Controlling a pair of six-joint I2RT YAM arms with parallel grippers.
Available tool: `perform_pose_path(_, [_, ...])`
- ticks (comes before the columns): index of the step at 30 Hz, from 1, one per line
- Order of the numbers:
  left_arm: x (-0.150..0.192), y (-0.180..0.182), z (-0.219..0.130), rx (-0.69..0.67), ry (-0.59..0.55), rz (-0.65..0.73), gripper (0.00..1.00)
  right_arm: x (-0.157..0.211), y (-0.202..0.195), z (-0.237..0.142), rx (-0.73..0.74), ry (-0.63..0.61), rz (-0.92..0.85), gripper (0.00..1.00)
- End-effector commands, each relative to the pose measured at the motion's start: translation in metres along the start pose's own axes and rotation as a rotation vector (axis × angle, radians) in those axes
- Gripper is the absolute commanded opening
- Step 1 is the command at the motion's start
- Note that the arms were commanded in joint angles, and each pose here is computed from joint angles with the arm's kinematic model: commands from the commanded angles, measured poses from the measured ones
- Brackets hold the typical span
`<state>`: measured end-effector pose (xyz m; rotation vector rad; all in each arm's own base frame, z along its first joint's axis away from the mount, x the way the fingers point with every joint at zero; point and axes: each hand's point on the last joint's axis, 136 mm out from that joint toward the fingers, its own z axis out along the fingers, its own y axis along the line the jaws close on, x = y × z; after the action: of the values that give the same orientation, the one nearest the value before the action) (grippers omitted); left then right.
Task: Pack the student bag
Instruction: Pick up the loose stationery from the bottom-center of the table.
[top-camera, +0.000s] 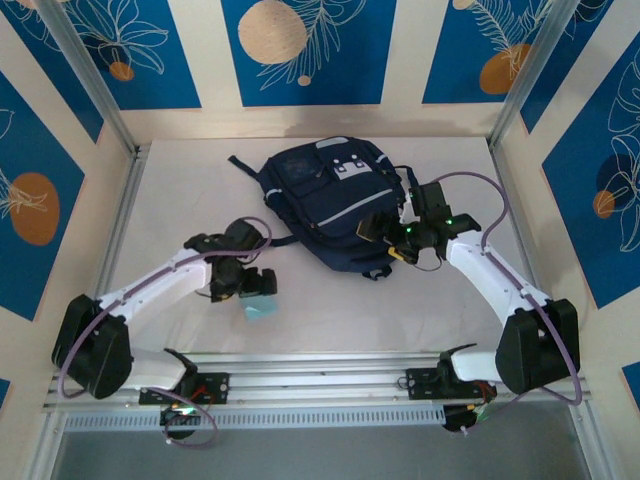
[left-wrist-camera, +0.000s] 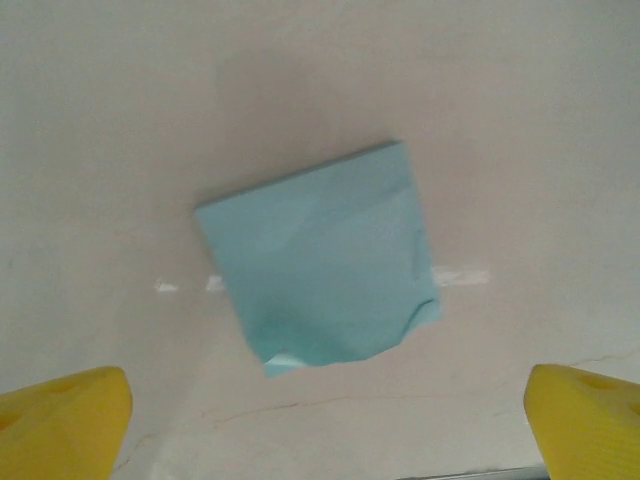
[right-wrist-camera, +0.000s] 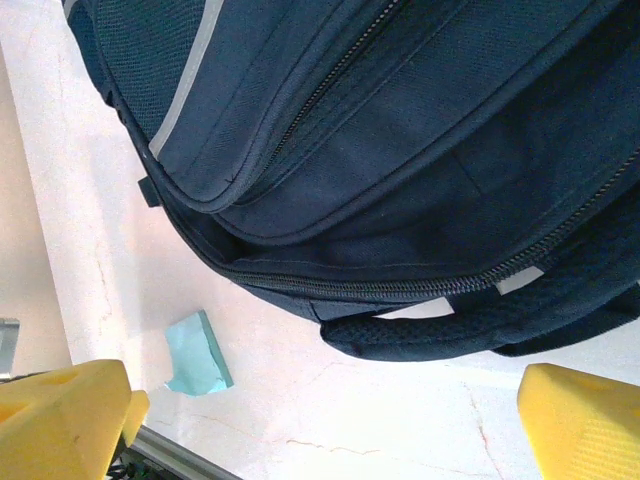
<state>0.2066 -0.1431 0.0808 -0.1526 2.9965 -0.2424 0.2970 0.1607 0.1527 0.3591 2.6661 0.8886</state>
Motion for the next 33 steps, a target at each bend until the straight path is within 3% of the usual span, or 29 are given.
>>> perform_pose_path(1, [0.0,0.011,0.004,-0.005,-0.058,-0.165,1.0,0.002,0.004,0.004,-0.015,0.014,-0.018,0.99])
perform_pose_path(8, [-0.007,0.003,0.03,0.022,-0.059,-0.26,1.0,0.003,0.009,0.005,-0.017,0.014,-0.039,0.99])
perform_pose_path(21, [-0.017,0.004,0.074,-0.094,-0.032,-0.215,0.96,0.014,0.008,0.006,-0.006,0.025,-0.059,0.99])
perform_pose_path(24, [-0.014,0.01,0.079,-0.116,-0.03,-0.214,0.93,0.016,0.004,0.006,0.009,0.023,-0.059,0.99])
perform_pose_path(33, [-0.023,-0.003,0.069,-0.038,-0.085,-0.252,0.68,0.017,0.013,0.008,-0.027,0.036,-0.089,0.99])
